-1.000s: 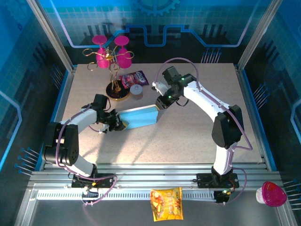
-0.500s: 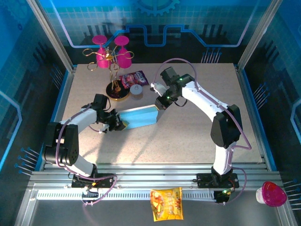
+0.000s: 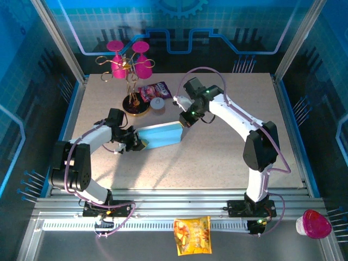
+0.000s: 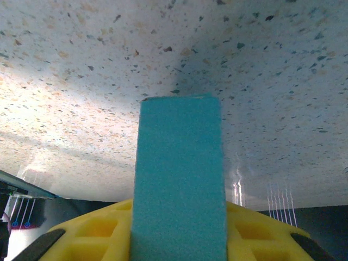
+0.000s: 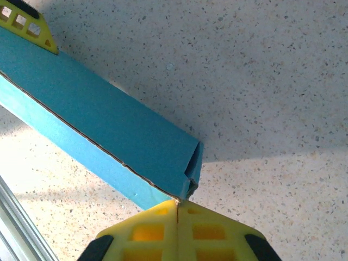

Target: Fold the paper box

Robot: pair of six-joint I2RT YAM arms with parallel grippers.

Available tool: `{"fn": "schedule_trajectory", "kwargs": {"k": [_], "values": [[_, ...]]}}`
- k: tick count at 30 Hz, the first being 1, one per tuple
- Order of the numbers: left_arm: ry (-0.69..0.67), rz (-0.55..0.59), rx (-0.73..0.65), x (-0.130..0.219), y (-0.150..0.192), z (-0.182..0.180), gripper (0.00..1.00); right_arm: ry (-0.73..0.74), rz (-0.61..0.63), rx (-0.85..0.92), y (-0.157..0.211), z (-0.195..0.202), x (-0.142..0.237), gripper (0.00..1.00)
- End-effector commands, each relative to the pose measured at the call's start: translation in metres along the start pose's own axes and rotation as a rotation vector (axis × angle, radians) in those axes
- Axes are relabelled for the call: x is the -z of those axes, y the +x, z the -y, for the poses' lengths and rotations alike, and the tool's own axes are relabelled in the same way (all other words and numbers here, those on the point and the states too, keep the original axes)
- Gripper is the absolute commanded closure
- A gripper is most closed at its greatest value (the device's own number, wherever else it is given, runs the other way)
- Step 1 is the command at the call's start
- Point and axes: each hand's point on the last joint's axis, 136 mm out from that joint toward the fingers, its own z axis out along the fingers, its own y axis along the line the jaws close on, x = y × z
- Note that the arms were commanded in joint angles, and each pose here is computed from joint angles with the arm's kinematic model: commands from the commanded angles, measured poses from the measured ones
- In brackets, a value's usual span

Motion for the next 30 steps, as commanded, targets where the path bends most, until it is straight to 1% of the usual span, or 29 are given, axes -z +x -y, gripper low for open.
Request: {"fn": "schedule_trajectory", "kwargs": {"k": [1,14,30], "values": [[-0.02,0.102,0.072,-0.001,-0.024,-0.004,0.71,-0.017,0.016,-0.026,-0.008,-0.015,0.01,1.0],[-0.017,0.098,0.071,-0.002,-0.024,-0.003,0.71,-0.008,0.071,-0.187,-0.014,-0.016,0.01,1.0],[-0.013,0.09,0.06,-0.004,-0.024,-0.002,0.7,0.057,0.081,-0.219,0.001,-0.013,-0.002,1.0]]}}
